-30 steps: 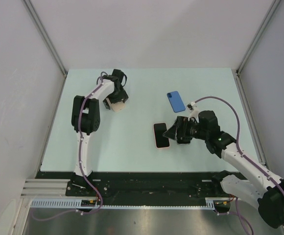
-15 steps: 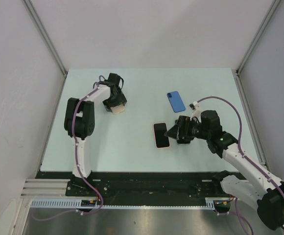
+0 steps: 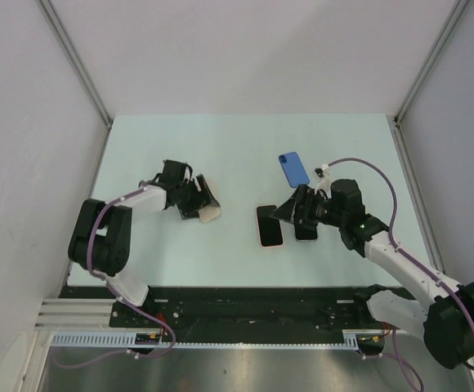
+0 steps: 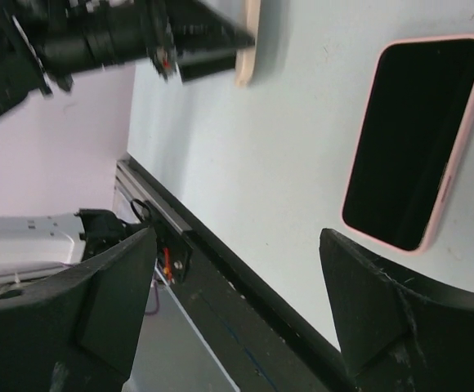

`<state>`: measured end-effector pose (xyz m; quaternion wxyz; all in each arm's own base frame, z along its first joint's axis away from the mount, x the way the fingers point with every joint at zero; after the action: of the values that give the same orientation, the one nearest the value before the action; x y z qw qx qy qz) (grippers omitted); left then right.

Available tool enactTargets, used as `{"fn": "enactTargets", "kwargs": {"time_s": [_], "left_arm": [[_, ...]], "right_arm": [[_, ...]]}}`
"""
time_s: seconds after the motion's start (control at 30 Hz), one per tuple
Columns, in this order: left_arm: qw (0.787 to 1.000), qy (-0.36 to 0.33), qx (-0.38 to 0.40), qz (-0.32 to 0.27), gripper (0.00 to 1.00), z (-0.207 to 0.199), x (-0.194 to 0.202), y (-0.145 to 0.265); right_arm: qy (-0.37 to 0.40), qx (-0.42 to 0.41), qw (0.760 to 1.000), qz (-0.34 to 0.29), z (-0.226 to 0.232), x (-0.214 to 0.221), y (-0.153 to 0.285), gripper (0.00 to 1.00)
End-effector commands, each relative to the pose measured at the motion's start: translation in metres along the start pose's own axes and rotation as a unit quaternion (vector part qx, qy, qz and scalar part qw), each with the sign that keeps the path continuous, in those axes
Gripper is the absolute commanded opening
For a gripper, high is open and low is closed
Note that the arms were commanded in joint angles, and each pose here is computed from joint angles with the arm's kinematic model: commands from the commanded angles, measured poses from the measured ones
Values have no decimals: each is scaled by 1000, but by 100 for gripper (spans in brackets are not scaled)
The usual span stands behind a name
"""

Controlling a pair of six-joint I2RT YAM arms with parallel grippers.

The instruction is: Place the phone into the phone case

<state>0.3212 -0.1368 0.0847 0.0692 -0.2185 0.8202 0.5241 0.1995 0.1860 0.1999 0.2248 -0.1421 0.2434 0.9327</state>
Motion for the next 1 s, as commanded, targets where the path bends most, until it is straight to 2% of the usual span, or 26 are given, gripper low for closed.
{"fn": "enactTargets", "kwargs": {"time_s": [0.0, 0.07, 0.2, 0.4, 0.73, 0.97], "left_arm": [[986, -46, 161, 9, 67, -33, 37, 26], [975, -64, 213, 5, 67, -44, 52, 39], [962, -69, 265, 18, 67, -45, 89, 52], [943, -72, 323, 10, 68, -46, 117, 71], [929, -69, 362, 5, 68, -43, 132, 77], [924, -64, 378, 8, 68, -44, 134, 80]], "right_arm": [[-19, -51, 998, -29, 25, -20, -16, 83], [-27, -68, 997, -39, 31, -25, -23, 81], [-45, -77, 995, -39, 32, -26, -46, 78], [-71, -81, 994, 4, 26, -5, -87, 75], [-98, -92, 990, 46, 30, 24, -123, 67], [-105, -105, 987, 64, 35, 33, -133, 53]]}}
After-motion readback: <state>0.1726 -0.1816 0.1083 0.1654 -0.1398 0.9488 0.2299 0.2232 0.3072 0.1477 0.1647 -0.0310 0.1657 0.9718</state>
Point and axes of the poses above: each gripper's point midway between its finger pads, its own y axis back along the fingers, its own z axis along the line the jaws close on, x = y × z, the point moved 6 cm from there along y, back along the fingers, and after that the axes turned 8 degrees about -y, right-handed, at the moved point
